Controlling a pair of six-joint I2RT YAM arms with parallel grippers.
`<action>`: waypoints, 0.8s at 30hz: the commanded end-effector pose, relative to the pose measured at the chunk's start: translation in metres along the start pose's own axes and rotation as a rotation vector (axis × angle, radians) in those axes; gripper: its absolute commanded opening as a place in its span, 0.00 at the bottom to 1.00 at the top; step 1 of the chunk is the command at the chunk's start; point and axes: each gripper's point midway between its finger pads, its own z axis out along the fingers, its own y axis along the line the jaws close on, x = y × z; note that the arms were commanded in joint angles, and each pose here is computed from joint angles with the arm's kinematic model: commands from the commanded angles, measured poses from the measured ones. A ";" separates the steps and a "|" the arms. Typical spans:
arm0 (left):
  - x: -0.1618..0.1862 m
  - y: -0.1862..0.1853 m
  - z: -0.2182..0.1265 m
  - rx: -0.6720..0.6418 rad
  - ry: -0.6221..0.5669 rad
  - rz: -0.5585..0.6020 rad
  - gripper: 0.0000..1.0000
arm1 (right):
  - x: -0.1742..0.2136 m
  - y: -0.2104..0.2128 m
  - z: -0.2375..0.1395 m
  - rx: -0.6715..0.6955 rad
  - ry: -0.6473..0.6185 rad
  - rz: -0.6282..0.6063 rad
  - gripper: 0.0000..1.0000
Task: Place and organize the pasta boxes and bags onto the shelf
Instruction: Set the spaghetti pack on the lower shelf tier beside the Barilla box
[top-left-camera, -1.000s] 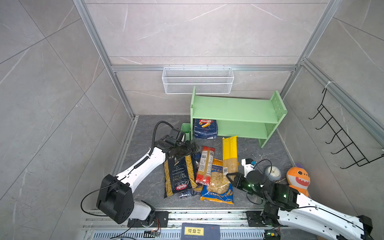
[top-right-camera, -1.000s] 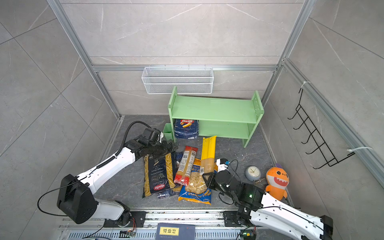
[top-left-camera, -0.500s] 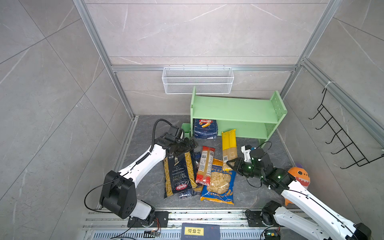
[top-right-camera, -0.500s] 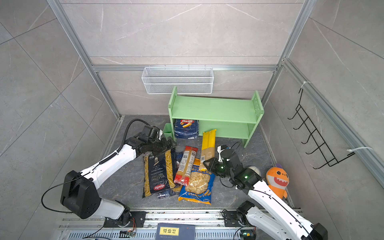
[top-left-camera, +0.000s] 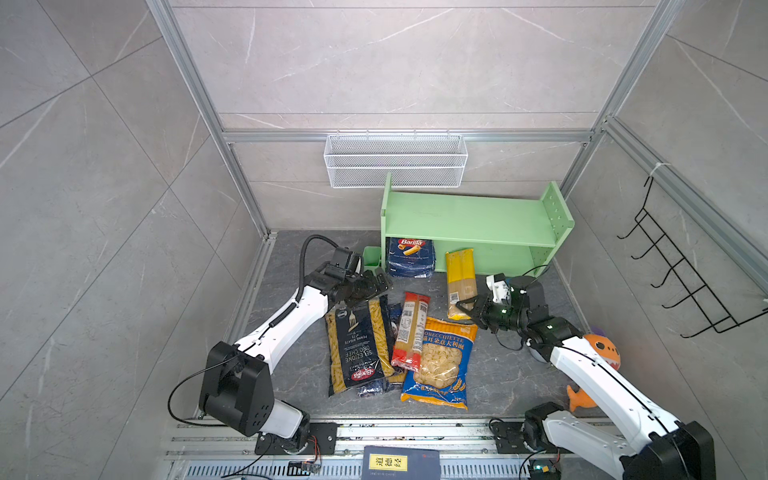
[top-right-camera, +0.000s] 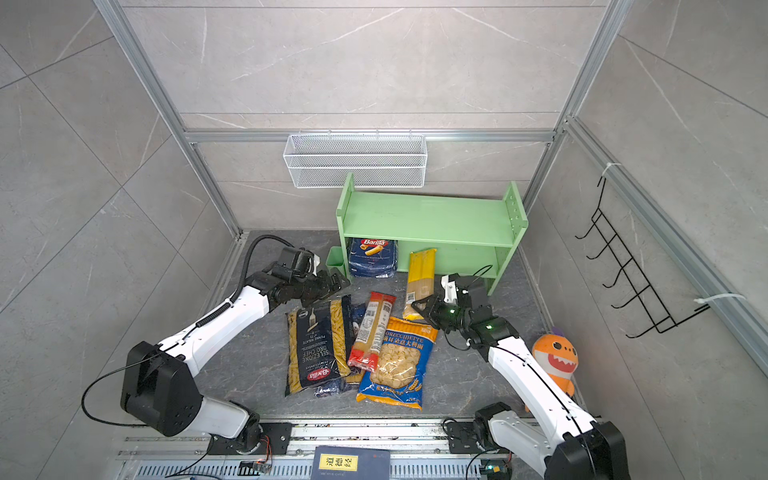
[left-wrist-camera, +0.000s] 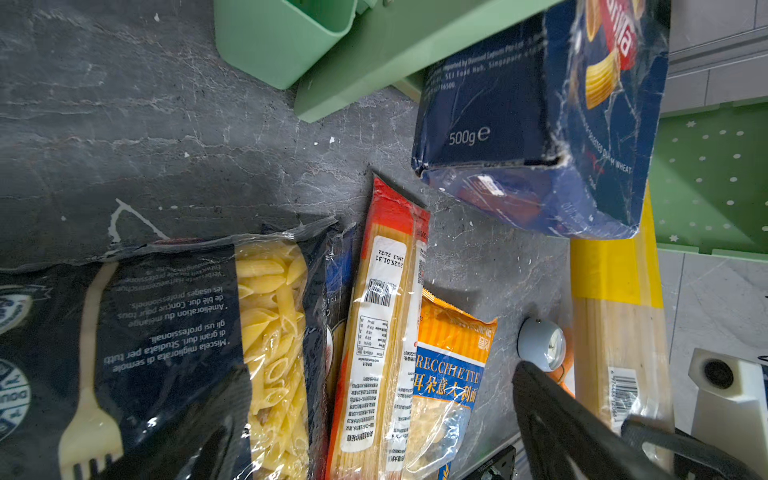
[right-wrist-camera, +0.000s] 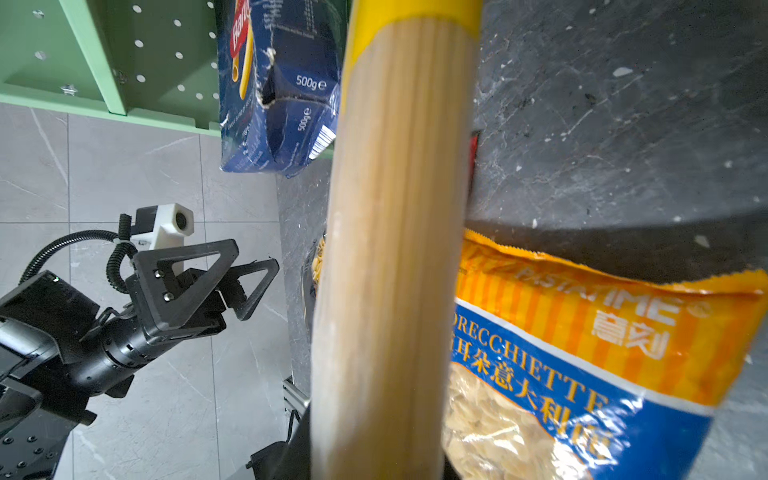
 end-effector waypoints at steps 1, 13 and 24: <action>-0.017 -0.012 -0.016 0.027 -0.054 0.038 1.00 | -0.034 0.074 -0.012 -0.269 -0.090 -0.225 0.17; -0.032 -0.004 -0.052 -0.028 -0.109 0.055 1.00 | -0.079 0.030 0.024 -0.333 -0.125 -0.153 0.17; -0.028 0.009 -0.060 -0.075 -0.112 0.039 1.00 | -0.097 0.012 0.064 -0.370 -0.041 -0.153 0.18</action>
